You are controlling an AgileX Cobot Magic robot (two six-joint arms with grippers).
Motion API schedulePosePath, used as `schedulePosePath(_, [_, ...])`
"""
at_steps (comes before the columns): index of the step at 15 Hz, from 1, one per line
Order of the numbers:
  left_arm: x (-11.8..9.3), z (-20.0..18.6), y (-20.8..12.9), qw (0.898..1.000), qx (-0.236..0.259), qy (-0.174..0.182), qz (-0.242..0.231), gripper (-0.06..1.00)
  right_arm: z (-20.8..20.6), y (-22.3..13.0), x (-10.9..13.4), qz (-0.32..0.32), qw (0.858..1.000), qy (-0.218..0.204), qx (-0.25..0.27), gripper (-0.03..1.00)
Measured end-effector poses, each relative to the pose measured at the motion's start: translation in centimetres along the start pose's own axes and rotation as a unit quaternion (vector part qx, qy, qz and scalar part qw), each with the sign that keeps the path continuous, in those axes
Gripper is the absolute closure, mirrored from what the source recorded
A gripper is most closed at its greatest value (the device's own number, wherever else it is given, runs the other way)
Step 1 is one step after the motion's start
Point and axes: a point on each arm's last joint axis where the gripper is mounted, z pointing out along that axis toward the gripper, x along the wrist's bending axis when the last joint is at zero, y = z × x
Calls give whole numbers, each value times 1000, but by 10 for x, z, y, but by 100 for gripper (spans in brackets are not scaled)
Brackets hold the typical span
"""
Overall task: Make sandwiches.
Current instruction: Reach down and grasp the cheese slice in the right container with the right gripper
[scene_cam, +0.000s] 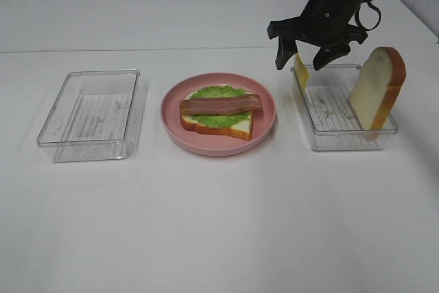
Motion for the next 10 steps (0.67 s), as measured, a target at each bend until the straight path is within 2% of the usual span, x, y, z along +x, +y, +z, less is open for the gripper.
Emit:
schedulePosePath(2, [0,0,0,1000,0,0,0,10,10,-2,-1,1,1000,-1,5,28])
schedulePosePath(6, [0,0,0,1000,0,0,0,10,16,-3,-5,0,1000,-19,7,48])
schedulePosePath(10, [0,0,0,1000,0,0,0,10,16,-4,-7,0,1000,-29,11,76])
